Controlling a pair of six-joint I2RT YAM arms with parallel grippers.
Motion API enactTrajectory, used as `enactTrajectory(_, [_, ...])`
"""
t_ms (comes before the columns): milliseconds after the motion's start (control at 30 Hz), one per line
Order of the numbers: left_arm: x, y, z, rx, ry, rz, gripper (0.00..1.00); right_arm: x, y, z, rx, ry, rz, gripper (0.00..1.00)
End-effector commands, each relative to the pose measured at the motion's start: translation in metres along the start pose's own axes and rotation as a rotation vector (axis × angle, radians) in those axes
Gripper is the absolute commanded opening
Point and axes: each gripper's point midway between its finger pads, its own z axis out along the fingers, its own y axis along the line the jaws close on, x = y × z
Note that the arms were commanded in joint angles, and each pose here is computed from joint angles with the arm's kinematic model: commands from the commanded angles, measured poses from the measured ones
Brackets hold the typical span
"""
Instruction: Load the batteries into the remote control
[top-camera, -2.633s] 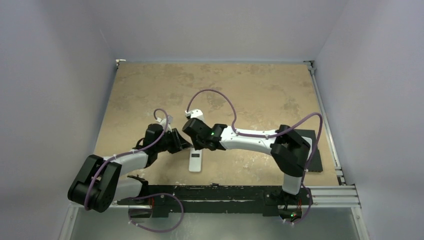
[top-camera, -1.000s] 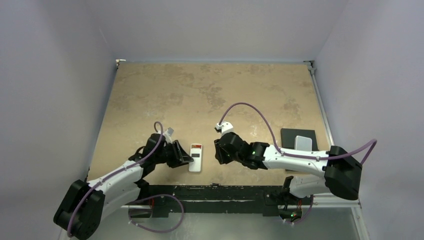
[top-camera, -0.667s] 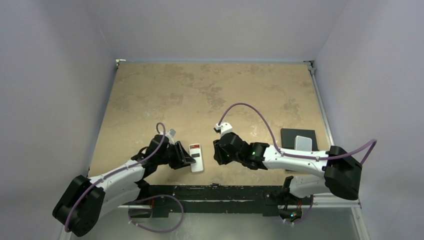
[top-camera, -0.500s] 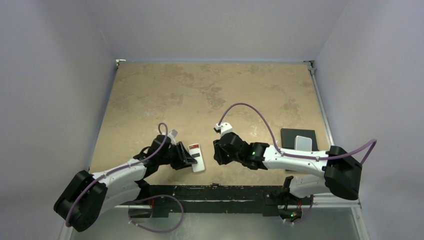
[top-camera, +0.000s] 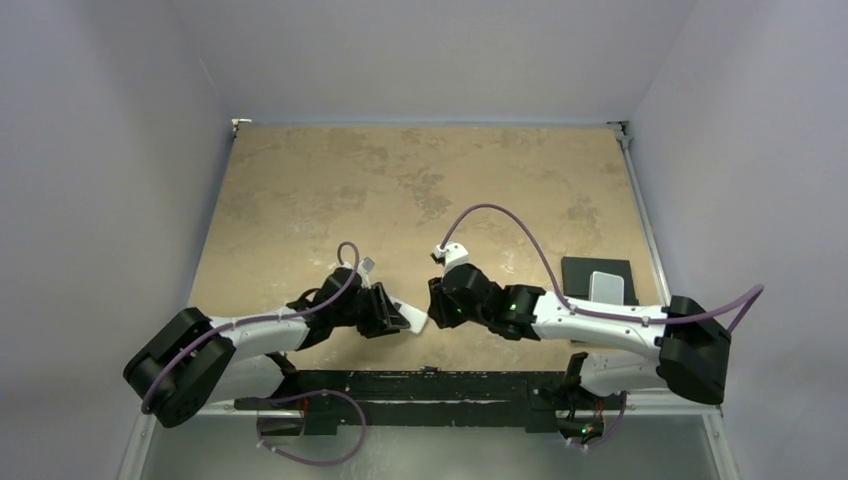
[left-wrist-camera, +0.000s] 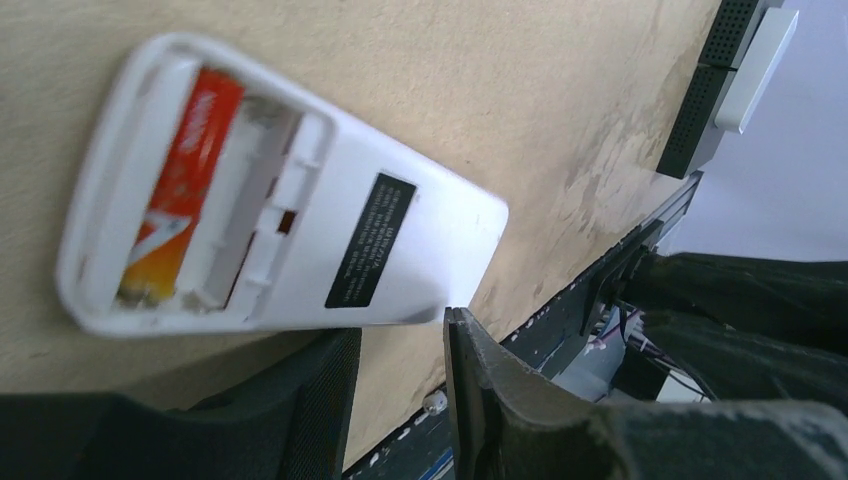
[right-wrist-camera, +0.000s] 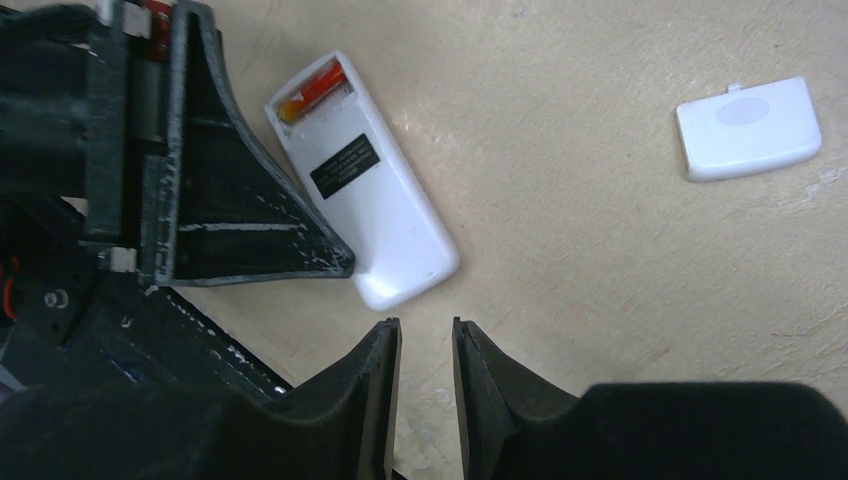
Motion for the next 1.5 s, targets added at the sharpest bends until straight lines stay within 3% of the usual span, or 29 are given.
enactTrajectory(0, [-0.014,-0.034,0.011,0.062,-0.043,0.044,0.36,-0.021,0.002,-0.018,-0.005,-0.085,0.044,0.34])
enactTrajectory(400, [-0.013,-0.067,0.049,0.080,-0.014,0.105,0.35,-0.030,-0.018,-0.055,0.039,-0.169,0.125,0.38])
enactTrajectory(833, [-0.036,-0.075,0.089,-0.015,-0.032,0.214,0.34,-0.028,-0.027,-0.073,0.037,-0.183,0.133,0.40])
enactTrajectory(1467, [-0.060,-0.077,0.069,-0.141,-0.092,0.389,0.34,-0.028,-0.025,-0.075,0.039,-0.169,0.144,0.41])
